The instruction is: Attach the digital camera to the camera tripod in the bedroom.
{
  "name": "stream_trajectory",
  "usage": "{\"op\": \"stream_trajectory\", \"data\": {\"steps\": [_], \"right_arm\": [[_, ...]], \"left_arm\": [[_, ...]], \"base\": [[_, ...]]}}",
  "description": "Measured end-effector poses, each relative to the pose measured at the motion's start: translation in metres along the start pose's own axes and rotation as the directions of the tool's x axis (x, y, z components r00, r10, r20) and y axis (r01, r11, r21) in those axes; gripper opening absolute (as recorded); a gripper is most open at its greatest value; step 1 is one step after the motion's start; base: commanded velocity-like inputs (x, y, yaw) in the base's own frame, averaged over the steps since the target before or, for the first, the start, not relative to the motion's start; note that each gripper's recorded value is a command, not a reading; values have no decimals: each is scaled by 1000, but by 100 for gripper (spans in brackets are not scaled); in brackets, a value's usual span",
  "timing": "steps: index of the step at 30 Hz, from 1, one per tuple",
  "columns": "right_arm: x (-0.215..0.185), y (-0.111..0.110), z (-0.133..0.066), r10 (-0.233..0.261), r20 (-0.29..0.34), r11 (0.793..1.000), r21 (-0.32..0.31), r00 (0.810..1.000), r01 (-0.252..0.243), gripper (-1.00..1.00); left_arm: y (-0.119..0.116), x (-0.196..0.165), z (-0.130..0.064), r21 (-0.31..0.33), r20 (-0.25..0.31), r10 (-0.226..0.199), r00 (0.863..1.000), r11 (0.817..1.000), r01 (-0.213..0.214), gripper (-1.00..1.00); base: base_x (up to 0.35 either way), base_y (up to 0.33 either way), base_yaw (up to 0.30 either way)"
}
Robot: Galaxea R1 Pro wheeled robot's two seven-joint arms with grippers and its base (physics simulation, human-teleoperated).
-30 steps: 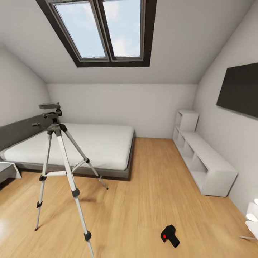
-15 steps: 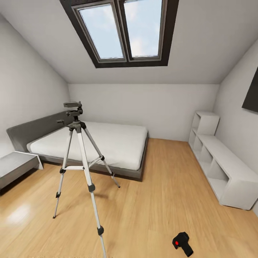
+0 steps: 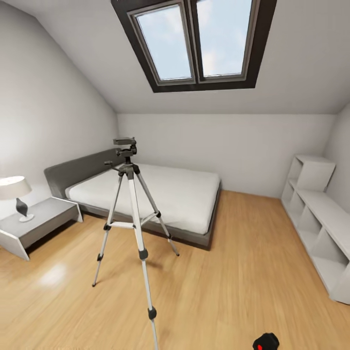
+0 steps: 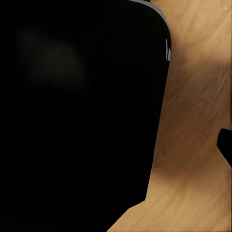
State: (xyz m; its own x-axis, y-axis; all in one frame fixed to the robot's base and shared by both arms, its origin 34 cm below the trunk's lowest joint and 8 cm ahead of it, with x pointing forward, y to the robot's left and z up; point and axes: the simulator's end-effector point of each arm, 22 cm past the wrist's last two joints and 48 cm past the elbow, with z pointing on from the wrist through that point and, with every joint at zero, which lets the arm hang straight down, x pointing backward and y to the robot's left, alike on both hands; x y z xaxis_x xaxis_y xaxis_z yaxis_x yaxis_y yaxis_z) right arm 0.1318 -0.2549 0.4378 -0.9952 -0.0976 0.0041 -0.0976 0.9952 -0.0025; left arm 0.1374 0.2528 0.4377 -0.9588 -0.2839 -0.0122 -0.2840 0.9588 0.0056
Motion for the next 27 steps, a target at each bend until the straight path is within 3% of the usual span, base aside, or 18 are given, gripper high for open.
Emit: {"op": "stream_trajectory", "data": {"steps": [16,27], "right_arm": [[0,0,0,3,2,1000,1,1000,-3,100],[0,0,0,6,1,1000,1,1000,-6,100]], "left_arm": [[1,0,0,-1,1,-1,1000,1000,1,100],[1,0,0,-1,1,-3,1000,1000,3,100]], "base": [[120,0,270],[281,0,56]]}}
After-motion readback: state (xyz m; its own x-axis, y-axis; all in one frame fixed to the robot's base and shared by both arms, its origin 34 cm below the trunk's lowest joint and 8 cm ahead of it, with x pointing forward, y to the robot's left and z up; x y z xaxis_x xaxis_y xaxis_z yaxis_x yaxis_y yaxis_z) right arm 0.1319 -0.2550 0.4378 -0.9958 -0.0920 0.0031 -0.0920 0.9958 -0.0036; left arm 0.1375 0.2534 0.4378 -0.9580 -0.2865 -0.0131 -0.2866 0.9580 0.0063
